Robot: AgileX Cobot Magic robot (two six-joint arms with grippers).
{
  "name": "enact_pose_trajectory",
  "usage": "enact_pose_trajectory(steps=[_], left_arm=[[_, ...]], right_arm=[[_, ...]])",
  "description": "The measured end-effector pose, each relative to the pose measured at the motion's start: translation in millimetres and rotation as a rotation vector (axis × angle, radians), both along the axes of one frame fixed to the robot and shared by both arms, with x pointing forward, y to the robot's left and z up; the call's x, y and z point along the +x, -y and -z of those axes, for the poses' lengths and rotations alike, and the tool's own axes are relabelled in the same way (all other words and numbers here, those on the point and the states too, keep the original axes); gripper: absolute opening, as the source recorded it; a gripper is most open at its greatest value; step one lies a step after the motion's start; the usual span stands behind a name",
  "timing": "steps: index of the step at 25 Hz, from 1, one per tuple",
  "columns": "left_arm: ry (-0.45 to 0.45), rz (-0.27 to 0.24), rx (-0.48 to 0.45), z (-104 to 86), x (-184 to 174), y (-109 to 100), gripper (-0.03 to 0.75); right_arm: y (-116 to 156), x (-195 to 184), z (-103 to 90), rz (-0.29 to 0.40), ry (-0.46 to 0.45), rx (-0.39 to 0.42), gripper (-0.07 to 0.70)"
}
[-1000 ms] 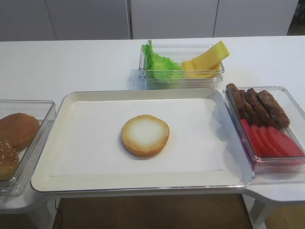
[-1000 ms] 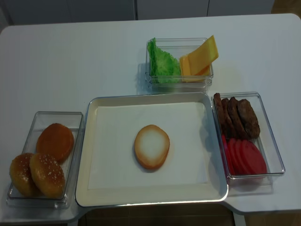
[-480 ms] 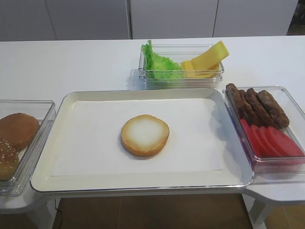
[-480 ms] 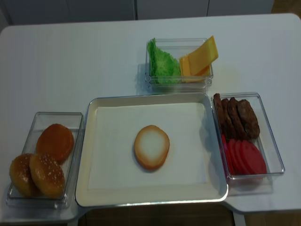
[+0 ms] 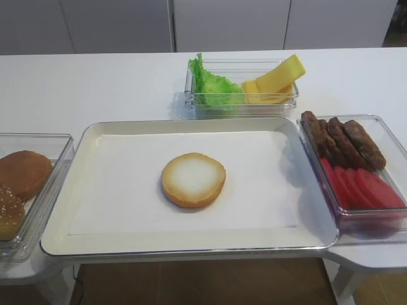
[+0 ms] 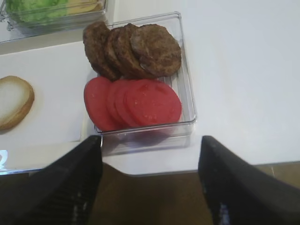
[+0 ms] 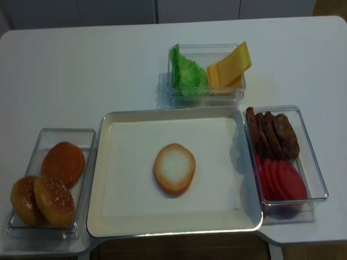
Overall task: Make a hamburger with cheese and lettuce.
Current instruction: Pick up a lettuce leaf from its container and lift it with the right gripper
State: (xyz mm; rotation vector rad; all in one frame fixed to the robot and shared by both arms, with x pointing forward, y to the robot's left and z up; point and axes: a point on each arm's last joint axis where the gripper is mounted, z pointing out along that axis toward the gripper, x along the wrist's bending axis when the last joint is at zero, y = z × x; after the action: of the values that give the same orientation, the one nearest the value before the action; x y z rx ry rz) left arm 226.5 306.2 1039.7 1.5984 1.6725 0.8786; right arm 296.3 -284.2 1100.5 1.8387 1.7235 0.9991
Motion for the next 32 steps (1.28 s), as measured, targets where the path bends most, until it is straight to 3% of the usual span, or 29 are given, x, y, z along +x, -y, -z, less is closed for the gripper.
enact_pose_trajectory(steps=[4, 12, 19, 25, 32], left_arm=[[0.000, 0.000, 0.000, 0.0, 0.0, 0.0, 0.422], [0.000, 0.000, 0.000, 0.0, 0.0, 0.0, 0.422], [0.000, 0.000, 0.000, 0.0, 0.0, 0.0, 0.422], [0.000, 0.000, 0.000, 0.0, 0.0, 0.0, 0.422], [0.000, 0.000, 0.000, 0.0, 0.0, 0.0, 0.422]], right_arm=[[-1.5, 27.5, -15.4, 0.001, -0.048, -0.002, 0.500], [-3.3, 59.3, -45.3, 0.003, -0.037, 0.001, 0.497], [-9.5, 82.3, -57.3, -0.033, -0.076, 0.002, 0.497], [-23.5, 110.4, -65.7, -0.102, -0.119, -0.006, 0.497], [-54.8, 172.3, -66.8, -0.211, -0.171, -0.038, 0.497]])
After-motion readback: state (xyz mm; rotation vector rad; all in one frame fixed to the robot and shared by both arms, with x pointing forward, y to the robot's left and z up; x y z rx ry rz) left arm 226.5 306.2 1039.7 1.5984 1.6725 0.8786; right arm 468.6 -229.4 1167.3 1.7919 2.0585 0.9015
